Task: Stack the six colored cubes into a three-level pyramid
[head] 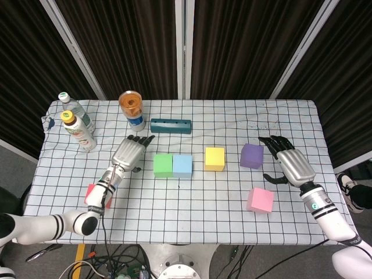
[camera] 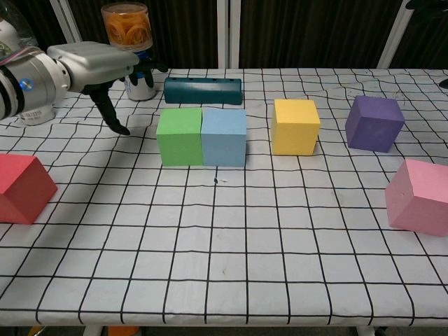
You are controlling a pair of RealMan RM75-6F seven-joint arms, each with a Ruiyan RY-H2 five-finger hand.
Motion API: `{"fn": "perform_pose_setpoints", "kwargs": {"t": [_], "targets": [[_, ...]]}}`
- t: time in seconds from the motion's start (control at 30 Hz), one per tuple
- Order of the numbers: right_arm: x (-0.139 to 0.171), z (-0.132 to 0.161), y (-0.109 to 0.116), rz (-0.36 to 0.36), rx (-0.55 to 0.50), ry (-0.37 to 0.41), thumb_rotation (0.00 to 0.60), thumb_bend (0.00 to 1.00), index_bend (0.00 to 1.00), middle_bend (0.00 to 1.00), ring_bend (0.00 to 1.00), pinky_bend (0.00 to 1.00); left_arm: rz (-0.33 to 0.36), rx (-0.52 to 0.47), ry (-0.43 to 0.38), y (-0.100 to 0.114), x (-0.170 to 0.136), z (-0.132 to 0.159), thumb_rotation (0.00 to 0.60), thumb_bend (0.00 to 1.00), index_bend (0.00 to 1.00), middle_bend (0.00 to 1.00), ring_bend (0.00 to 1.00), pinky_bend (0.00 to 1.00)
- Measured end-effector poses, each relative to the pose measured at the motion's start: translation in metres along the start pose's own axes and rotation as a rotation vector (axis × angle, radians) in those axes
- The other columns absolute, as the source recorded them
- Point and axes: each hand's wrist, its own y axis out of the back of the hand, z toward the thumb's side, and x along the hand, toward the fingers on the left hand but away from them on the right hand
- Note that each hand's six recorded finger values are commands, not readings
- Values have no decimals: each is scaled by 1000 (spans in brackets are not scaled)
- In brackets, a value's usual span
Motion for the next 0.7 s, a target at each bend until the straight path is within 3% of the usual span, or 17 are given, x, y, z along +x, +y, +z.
{"fn": "perform_pose_setpoints", "kwargs": {"t": [0.3, 0.7], "targets": [[7, -11, 4, -16, 1, -34, 600, 187, 0, 92, 0, 0, 8, 7, -64, 1, 26, 25, 600, 59, 63, 170, 205, 233], [9, -18, 5, -19, -3, -57, 600, 186, 0, 89, 0, 0, 10, 21, -106, 3, 37, 40, 600, 59, 63, 154, 183, 226]]}}
